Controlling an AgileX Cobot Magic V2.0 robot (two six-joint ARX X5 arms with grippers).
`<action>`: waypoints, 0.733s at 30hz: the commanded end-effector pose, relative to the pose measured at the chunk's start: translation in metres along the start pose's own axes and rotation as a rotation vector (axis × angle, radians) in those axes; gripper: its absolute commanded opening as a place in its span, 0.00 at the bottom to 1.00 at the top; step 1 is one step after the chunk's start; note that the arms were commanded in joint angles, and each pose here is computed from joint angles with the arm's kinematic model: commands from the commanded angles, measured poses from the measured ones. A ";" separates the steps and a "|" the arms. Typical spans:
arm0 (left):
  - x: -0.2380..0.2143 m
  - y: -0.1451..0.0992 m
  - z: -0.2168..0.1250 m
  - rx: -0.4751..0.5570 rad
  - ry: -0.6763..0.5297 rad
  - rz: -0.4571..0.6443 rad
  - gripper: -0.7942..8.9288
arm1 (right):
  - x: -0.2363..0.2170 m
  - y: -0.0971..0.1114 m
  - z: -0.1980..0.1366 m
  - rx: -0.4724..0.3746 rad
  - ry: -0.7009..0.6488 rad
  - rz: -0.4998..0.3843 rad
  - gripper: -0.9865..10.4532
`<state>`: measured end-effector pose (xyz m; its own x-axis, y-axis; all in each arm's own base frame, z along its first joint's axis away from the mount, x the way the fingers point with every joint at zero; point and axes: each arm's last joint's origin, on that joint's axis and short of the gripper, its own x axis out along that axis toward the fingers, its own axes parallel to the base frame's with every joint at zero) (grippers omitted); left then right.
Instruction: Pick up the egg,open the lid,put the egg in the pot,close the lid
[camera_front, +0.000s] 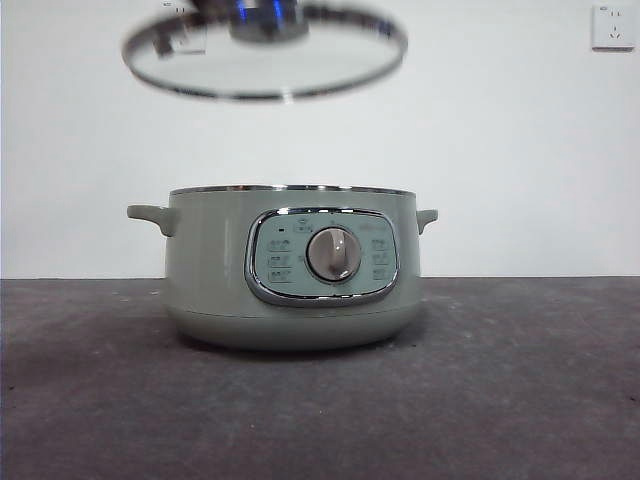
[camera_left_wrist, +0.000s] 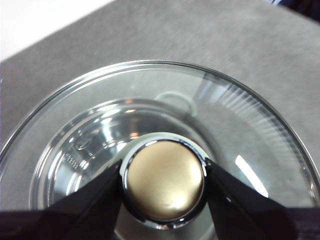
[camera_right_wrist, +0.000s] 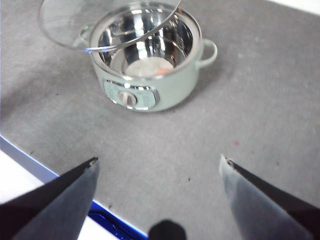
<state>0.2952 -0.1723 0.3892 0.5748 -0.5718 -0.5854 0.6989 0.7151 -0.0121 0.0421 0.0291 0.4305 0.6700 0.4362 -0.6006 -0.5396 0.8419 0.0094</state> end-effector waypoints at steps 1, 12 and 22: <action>0.018 0.005 0.004 0.038 -0.036 0.010 0.07 | -0.003 -0.002 -0.023 0.065 0.011 -0.036 0.44; 0.088 0.019 -0.013 0.022 0.045 0.048 0.07 | -0.007 -0.004 -0.048 0.108 -0.009 -0.070 0.44; 0.092 0.020 -0.017 0.018 0.068 0.052 0.07 | -0.007 -0.005 -0.048 0.107 -0.011 -0.099 0.44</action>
<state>0.3535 -0.2026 0.3177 0.5664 -0.4859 -0.6657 0.6665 0.7452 0.0231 0.0171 0.0076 0.3996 0.7325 0.3650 -0.5746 -0.4225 0.9056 0.0366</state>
